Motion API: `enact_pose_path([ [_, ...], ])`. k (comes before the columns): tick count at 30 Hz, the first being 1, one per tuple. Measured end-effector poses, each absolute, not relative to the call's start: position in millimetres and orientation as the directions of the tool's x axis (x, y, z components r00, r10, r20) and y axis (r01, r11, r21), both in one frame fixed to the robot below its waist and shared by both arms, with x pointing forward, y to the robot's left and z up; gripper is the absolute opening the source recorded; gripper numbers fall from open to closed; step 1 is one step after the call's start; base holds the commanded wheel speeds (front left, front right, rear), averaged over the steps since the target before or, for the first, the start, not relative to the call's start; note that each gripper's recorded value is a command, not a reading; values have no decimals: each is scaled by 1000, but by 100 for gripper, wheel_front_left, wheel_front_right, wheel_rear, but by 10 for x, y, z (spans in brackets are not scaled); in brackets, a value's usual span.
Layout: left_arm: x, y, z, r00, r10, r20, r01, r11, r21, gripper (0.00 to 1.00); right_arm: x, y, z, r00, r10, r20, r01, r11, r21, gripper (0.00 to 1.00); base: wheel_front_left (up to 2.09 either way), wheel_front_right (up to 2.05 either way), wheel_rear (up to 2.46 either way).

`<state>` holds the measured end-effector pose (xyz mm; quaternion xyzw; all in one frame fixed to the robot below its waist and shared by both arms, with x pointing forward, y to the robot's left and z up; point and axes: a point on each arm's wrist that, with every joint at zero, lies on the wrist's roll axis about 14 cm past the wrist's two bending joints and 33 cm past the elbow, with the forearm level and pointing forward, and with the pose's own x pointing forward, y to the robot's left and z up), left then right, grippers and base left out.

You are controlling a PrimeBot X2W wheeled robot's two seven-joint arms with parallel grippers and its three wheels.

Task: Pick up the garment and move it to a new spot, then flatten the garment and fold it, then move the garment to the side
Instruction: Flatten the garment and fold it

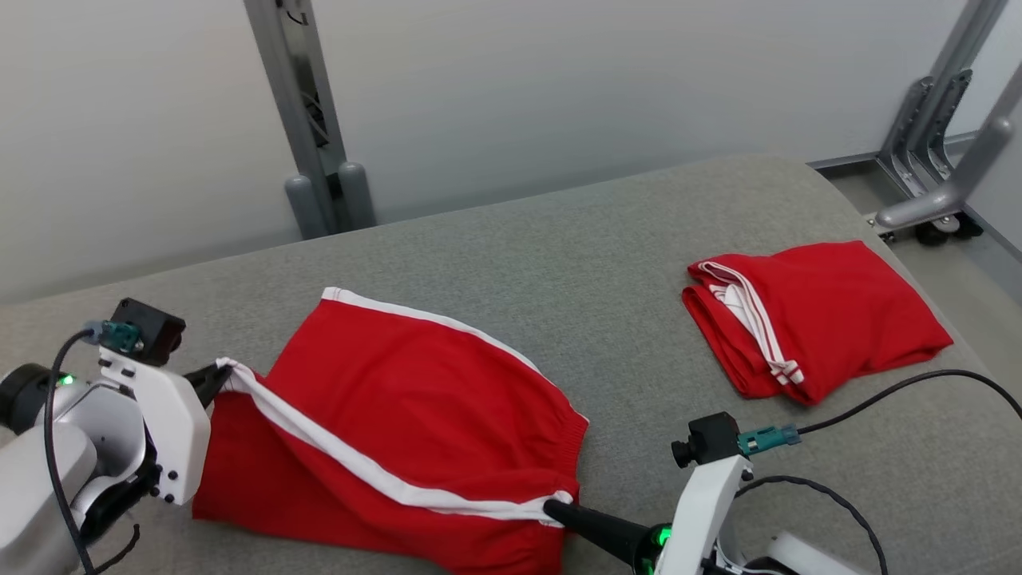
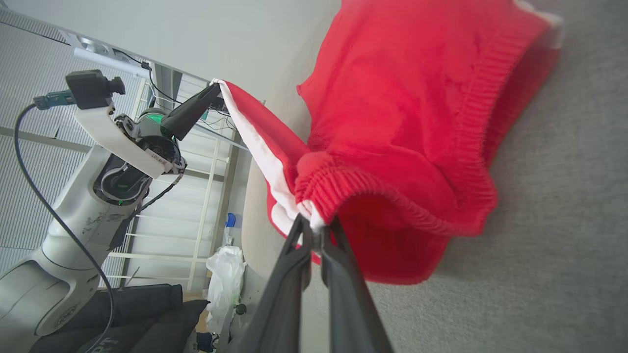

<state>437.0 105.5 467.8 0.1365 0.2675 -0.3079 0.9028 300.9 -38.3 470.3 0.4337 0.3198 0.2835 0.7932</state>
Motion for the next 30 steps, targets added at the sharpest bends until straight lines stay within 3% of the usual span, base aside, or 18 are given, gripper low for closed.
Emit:
enact_pose_path([
  [11, 5018, 671, 4629, 686, -484, -543, 637, 761, 126, 0, 3389, -606, 4658, 758, 601, -254, -78, 470, 879, 0, 0, 0, 0],
  [30, 5659, 386, 4251, 729, -460, -507, 595, 792, 137, 0, 3834, -847, 4475, 858, 435, -274, 41, 474, 880, 0, 0, 0, 0],
])
